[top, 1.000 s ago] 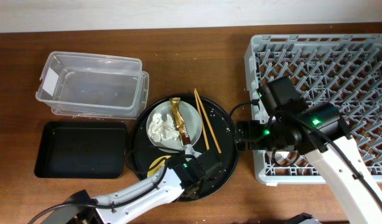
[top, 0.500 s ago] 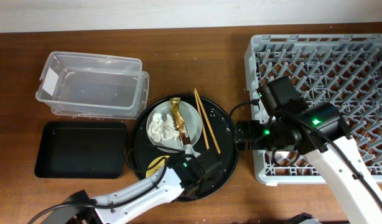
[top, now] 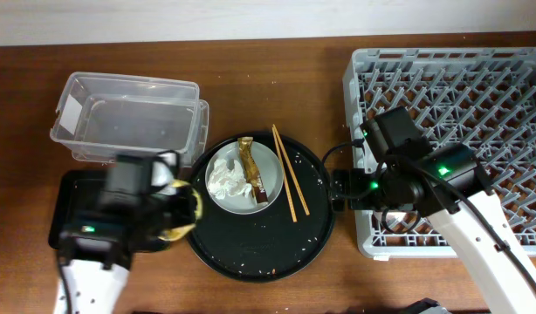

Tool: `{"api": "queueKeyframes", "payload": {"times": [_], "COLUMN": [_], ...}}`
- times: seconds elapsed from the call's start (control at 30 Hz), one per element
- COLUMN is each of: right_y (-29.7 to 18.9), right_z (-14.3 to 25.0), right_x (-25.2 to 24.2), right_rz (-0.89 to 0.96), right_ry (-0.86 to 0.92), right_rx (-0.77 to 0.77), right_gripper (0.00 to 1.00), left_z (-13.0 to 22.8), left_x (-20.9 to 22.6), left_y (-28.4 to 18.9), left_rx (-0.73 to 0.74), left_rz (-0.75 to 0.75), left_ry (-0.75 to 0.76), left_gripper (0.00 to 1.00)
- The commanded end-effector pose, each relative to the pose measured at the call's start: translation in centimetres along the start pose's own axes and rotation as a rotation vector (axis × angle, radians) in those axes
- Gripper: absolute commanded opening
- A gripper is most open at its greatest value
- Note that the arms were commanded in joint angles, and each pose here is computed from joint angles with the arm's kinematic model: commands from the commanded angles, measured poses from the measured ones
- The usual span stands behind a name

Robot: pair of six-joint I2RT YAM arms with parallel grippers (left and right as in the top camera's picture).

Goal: Sort waste into correct bins and load items into the dishwasher rack
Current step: 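Tip the peanut shells from the yellow bowl onto the black tray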

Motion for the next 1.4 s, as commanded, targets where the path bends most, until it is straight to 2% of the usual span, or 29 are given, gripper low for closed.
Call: {"api": "queueKeyframes", "payload": {"times": [0.0,0.07,0.17,0.27,0.37,0.47,0.8,0.9,0.97,1.0,1.03,1.07,1.13,1.17,1.23,1.27,1.3,1.33,1.37], "right_y": [0.2,0.2,0.2,0.2,0.2,0.2,0.2,0.2,0.2,0.2,0.2,0.2,0.2,0.2,0.2,0.2,0.2,0.2,0.2], "right_z": [0.1,0.1,0.1,0.1,0.1,0.1,0.1,0.2,0.2,0.1,0.1,0.1,0.2,0.1,0.2,0.2,0.2,0.2,0.2], "right_x": [0.0,0.0,0.0,0.0,0.0,0.0,0.0,0.0,0.0,0.0,0.0,0.0,0.0,0.0,0.0,0.0,0.0,0.0,0.0], "right_rz": [0.013,0.013,0.013,0.013,0.012,0.012,0.012,0.014,0.014,0.014,0.014,0.014,0.014,0.013,0.014,0.014,0.014,0.014,0.014], "right_ry": [-0.002,-0.002,-0.002,-0.002,-0.002,-0.001,-0.001,-0.001,-0.001,-0.001,-0.001,-0.001,-0.001,-0.001,-0.002,-0.001,-0.001,-0.001,-0.001], "right_rx": [0.003,0.003,0.003,0.003,0.003,0.003,0.003,0.007,0.007,0.006,0.006,0.006,0.007,0.006,0.007,0.008,0.007,0.007,0.008], "right_gripper": [0.99,0.99,0.99,0.99,0.99,0.99,0.99,0.98,0.98,0.98,0.98,0.98,0.98,0.98,0.98,0.98,0.98,0.98,0.98], "left_z": [-1.3,-1.8,-3.0,-3.9,-4.5,-4.5,-3.8,-3.6,-3.3,-3.3,-3.3,-3.3,-3.1,-3.3,-3.2,-3.1,-3.1,-3.1,-3.0], "left_x": [3.5,5.6,10.0,12.5,14.8,16.9,16.9,16.8,16.1,15.7,15.8,16.3,16.4,16.5,16.5,15.8,15.5,15.8,16.0], "left_y": [-0.5,-0.4,0.1,1.1,1.8,2.0,2.0,2.1,1.6,1.3,1.5,2.1,2.4,2.5,2.6,2.2,2.0,2.3,2.7], "left_rx": [0.001,-0.019,-0.085,-0.144,-0.230,-0.321,-0.272,-0.324,-0.260,-0.313,-0.364,-0.342,-0.249,-0.328,-0.242,-0.270,-0.349,-0.354,-0.283], "left_rz": [0.221,0.266,0.427,0.586,0.778,0.877,0.893,0.858,0.911,0.915,0.878,0.840,0.869,0.841,0.885,0.912,0.888,0.860,0.878], "left_ry": [-0.026,-0.075,-0.128,-0.150,-0.244,-0.330,-0.437,-0.299,-0.453,-0.383,-0.244,-0.201,-0.373,-0.211,-0.402,-0.387,-0.231,-0.162,-0.285], "left_gripper": [0.00,0.00,0.00,0.00,0.00,0.00,0.00,0.00,0.00,0.00,0.00,0.00,0.00,0.00,0.00,0.00,0.00,0.00,0.00]}}
Point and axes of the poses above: each gripper's point midway between its finger pads, its own y axis out along the fingers, its own x axis along the line the jaws close on, z = x × y, the point moved 8 cm from there along -y, back along the fingers, and after that the axes turned 2 degrees about -y, right-handed, at the moved point
